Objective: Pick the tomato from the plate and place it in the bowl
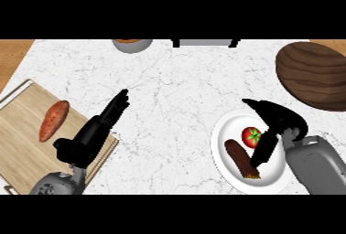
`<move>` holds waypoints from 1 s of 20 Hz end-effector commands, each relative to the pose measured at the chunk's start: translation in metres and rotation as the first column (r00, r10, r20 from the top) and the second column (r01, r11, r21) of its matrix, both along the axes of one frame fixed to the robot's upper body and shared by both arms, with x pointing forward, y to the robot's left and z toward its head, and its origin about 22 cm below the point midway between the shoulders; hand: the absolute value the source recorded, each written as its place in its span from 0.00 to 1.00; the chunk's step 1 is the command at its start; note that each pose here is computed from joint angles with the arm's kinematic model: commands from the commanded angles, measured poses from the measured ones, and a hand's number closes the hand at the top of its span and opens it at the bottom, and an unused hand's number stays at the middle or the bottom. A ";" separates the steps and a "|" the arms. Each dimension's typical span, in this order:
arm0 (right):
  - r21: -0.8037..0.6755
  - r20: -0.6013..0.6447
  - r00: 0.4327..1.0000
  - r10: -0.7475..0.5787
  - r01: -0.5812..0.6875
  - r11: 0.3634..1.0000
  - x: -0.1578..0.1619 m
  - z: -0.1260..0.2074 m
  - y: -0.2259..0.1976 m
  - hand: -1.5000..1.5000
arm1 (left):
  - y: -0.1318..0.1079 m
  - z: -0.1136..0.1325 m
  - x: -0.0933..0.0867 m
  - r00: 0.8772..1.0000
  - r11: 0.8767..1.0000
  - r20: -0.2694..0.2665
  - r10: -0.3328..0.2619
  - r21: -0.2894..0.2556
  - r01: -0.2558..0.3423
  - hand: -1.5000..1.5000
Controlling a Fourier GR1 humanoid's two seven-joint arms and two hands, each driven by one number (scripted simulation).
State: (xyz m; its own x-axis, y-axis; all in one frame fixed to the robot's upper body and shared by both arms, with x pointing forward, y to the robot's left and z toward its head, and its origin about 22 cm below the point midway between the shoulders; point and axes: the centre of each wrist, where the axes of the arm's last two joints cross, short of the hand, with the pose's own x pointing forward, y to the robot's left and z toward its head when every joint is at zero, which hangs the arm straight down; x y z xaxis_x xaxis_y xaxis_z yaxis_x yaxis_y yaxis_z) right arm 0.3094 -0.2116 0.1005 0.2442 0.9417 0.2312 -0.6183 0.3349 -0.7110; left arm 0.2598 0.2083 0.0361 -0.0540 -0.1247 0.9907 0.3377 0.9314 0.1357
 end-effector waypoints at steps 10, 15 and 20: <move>-0.129 0.106 0.992 -0.074 0.087 0.988 -0.012 -0.043 0.008 0.00 | -0.001 -0.007 -0.009 1.000 1.000 0.003 -0.011 -0.007 0.011 0.50; -0.132 0.061 0.994 -0.090 0.098 0.986 -0.010 -0.052 -0.019 0.00 | -0.016 0.002 -0.017 1.000 1.000 0.014 0.007 0.009 -0.007 0.50; -0.138 0.037 0.997 -0.067 0.072 0.988 -0.005 -0.086 -0.015 0.00 | 0.005 -0.009 0.015 1.000 1.000 0.002 0.004 0.004 -0.004 0.50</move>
State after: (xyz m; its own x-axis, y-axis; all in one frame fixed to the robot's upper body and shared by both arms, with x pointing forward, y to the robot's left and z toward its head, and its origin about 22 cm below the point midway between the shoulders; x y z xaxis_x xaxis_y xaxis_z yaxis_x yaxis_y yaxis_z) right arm 0.3026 -0.2260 0.0393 0.3117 0.9419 0.1254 -0.5530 0.2872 -0.7821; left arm 0.2616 0.2093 0.0328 -0.0598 -0.1246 0.9904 0.3379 0.9311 0.1375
